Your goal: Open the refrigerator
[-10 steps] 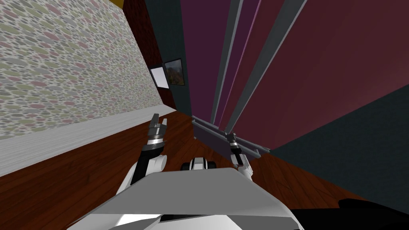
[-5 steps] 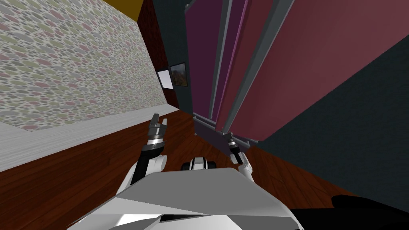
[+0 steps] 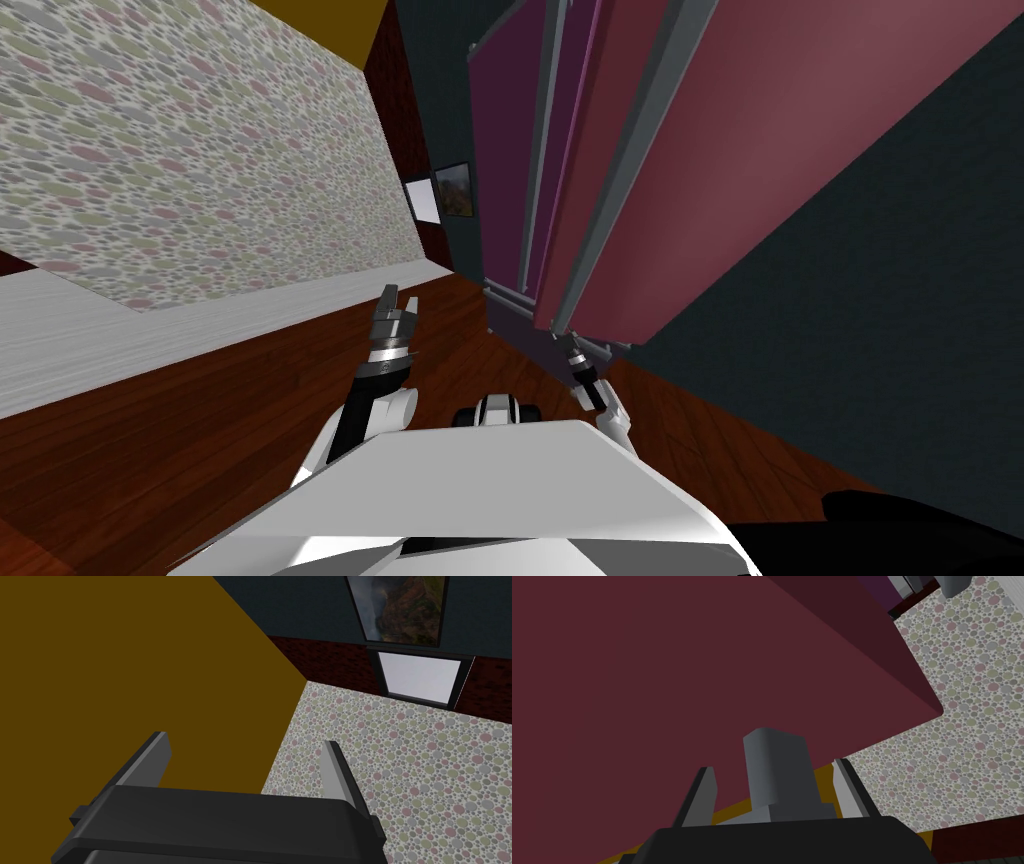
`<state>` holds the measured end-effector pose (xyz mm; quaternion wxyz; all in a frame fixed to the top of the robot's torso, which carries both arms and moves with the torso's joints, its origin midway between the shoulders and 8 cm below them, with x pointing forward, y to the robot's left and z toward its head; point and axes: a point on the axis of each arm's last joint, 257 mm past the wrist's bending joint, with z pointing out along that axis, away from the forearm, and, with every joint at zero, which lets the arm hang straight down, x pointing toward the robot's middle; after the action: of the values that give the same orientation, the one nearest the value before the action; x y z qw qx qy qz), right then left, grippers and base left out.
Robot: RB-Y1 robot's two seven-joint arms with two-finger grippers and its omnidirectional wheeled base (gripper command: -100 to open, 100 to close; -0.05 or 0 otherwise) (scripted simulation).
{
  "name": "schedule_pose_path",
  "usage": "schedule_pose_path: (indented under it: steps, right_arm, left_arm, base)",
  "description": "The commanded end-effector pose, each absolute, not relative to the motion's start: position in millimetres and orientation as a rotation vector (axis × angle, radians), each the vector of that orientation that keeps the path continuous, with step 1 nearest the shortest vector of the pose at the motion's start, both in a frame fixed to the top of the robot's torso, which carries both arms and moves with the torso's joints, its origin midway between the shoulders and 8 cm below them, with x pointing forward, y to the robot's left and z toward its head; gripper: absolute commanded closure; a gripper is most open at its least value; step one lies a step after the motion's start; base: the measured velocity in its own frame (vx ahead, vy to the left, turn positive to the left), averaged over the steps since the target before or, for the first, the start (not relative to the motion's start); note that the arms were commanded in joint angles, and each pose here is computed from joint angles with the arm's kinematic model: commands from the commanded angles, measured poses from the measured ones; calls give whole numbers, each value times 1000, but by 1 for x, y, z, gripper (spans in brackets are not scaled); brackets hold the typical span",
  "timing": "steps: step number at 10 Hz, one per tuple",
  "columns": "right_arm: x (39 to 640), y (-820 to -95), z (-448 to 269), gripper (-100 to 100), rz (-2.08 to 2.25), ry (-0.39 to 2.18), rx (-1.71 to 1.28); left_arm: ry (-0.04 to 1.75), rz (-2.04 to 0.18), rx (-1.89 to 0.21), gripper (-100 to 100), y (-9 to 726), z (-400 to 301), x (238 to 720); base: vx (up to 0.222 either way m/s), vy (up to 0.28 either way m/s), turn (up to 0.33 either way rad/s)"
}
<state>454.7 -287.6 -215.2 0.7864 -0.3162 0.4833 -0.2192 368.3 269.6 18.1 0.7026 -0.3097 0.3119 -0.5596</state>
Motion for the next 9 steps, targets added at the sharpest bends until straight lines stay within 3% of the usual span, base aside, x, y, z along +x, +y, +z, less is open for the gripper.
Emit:
schedule_pose_path:
  steps: [1,6,9]
  right_arm:
    - [451,-269,-206,100,-413,994,-714]
    - [440,-232,-202,100,-284,927,-783]
    - [431,-217,-212,100,-236,927,-811]
  left_arm:
    - [694,-1245,-689,0,270,18,368]
    - [694,-1245,-689,0,270,18,368]
    - [694,-1245,-689,0,270,18,368]
  base:
    - [-164,-147,129]
    - [-208,-159,92]
    - [-105,-121,78]
